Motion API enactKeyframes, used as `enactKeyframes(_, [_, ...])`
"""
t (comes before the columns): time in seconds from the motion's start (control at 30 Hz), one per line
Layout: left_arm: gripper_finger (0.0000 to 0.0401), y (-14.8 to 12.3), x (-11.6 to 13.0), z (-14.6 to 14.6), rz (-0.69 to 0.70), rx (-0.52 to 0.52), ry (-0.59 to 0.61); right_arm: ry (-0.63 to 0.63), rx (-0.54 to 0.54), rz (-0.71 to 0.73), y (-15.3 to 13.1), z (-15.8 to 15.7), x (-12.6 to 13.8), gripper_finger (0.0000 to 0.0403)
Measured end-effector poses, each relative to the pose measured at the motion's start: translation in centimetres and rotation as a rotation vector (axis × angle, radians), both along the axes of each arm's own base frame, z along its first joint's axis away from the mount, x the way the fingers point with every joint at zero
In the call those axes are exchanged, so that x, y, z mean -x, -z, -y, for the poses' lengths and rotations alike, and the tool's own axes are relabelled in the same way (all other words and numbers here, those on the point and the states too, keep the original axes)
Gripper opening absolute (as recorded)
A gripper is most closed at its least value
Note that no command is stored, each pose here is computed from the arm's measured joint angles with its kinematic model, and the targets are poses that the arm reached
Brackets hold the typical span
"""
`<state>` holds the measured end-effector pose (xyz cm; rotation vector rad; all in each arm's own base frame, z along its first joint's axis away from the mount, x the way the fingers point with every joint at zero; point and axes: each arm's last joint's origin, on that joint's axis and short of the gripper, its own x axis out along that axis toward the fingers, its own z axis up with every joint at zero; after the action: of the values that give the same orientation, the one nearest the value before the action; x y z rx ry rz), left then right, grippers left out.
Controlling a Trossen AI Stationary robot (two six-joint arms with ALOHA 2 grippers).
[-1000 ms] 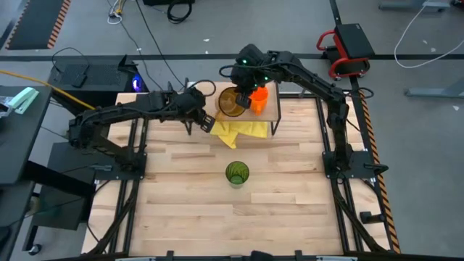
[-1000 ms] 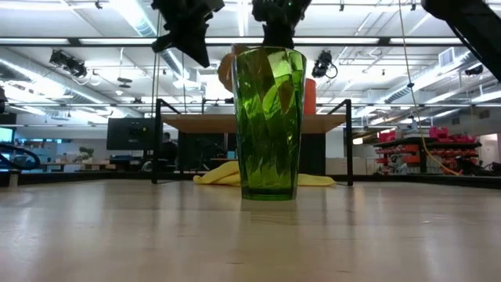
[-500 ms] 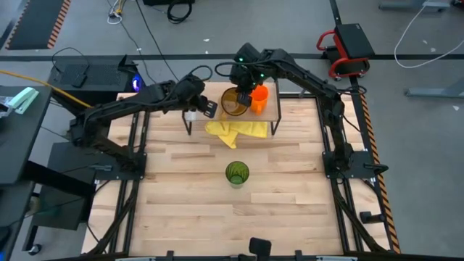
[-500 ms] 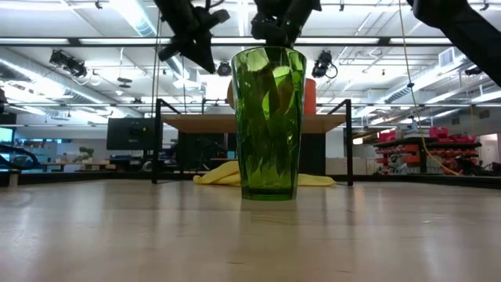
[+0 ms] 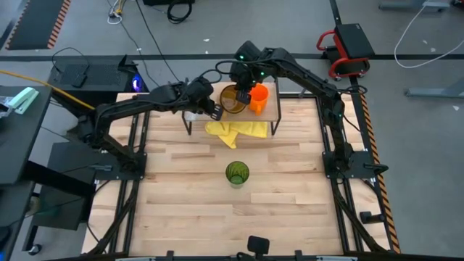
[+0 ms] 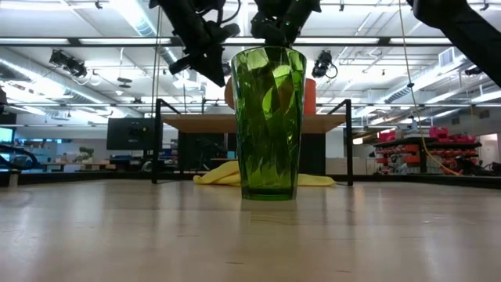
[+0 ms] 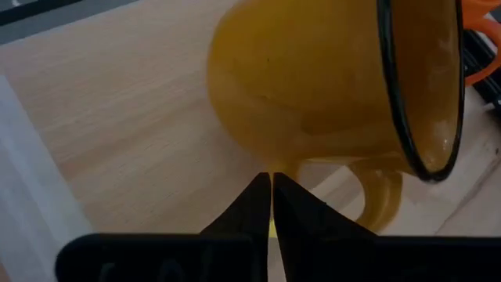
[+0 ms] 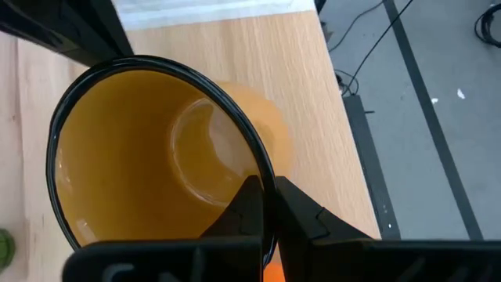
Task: Stack small to large cups/mugs on shelf
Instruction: Put the yellow mug on the shelf
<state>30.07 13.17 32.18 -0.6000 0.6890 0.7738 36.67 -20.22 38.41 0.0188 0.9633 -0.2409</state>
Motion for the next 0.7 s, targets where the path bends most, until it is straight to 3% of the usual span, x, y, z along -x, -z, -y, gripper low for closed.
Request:
enactKeyframes(0.27, [0.0009,-0.12,-0.41,0.04,0.05,0.03,0.046,0.002,-0.002,0.0,0.0,-0.02,0.0,0.0014])
enactKeyframes(0.7, [0.0033,-0.2,-0.79,0.66,0.09,0.091,0.119,0.023,-0.008,0.001,0.01,0.48,0.29,0.0014])
